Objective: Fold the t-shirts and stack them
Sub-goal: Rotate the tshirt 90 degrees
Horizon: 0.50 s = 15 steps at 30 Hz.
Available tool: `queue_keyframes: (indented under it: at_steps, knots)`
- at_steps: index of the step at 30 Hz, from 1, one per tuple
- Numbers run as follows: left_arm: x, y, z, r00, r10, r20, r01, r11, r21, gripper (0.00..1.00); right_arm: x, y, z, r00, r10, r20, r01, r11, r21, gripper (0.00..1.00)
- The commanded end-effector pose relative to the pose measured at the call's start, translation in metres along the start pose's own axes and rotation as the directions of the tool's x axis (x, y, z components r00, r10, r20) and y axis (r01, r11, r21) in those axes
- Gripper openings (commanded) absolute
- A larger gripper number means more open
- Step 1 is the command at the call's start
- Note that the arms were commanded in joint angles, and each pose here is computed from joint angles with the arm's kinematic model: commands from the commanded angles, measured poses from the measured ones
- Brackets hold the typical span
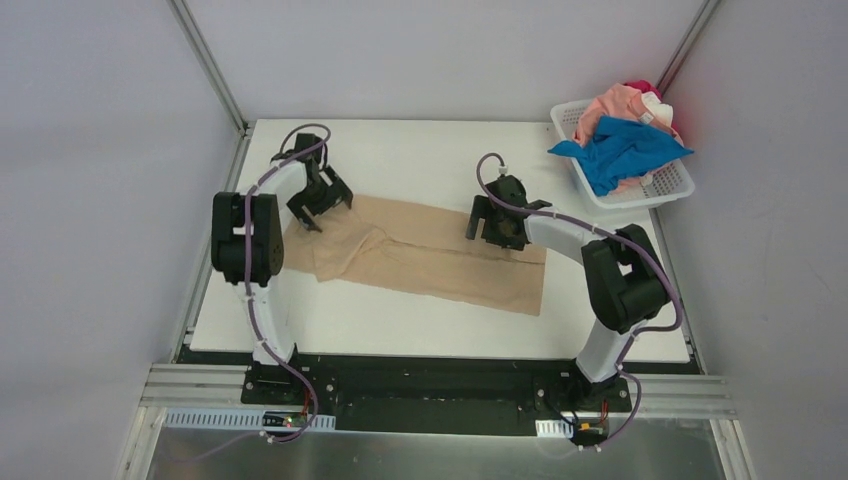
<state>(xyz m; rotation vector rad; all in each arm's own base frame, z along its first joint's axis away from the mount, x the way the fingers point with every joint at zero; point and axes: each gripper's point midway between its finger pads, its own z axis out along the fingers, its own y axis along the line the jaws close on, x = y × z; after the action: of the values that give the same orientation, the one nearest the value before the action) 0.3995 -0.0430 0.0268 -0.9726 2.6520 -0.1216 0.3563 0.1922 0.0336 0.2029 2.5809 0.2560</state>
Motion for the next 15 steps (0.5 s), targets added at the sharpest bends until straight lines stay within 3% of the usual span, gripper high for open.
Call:
queue_keyframes:
  at_steps: [1,4,9,12,15]
  knots:
    - [-0.045,-0.088,0.061,1.0,-0.011,-0.005,0.012,0.979,0.203,0.99,0.045,-0.018,-0.013,0.99,-0.064,-0.127,0.075,0.994,0.083,0.92]
    - [-0.066,-0.176,0.073,1.0,0.006,-0.02,0.003,0.918,0.395,0.99,0.096,-0.013,-0.035,0.965,-0.14,-0.223,0.154,0.987,0.043,0.92]
    - [-0.055,-0.309,0.069,0.999,0.038,0.026,-0.046,0.742,0.669,0.99,0.176,0.033,-0.071,0.895,-0.28,-0.348,0.214,0.953,-0.216,0.92]
    - [-0.049,-0.358,0.065,0.992,-0.066,0.105,-0.042,0.616,0.787,0.99,0.195,0.063,-0.075,0.863,-0.355,-0.36,0.229,0.91,-0.346,0.92]
    - [-0.045,-0.373,0.075,0.979,-0.153,0.136,-0.018,0.596,0.802,0.99,0.203,0.099,-0.073,0.839,-0.4,-0.369,0.212,0.864,-0.456,0.91]
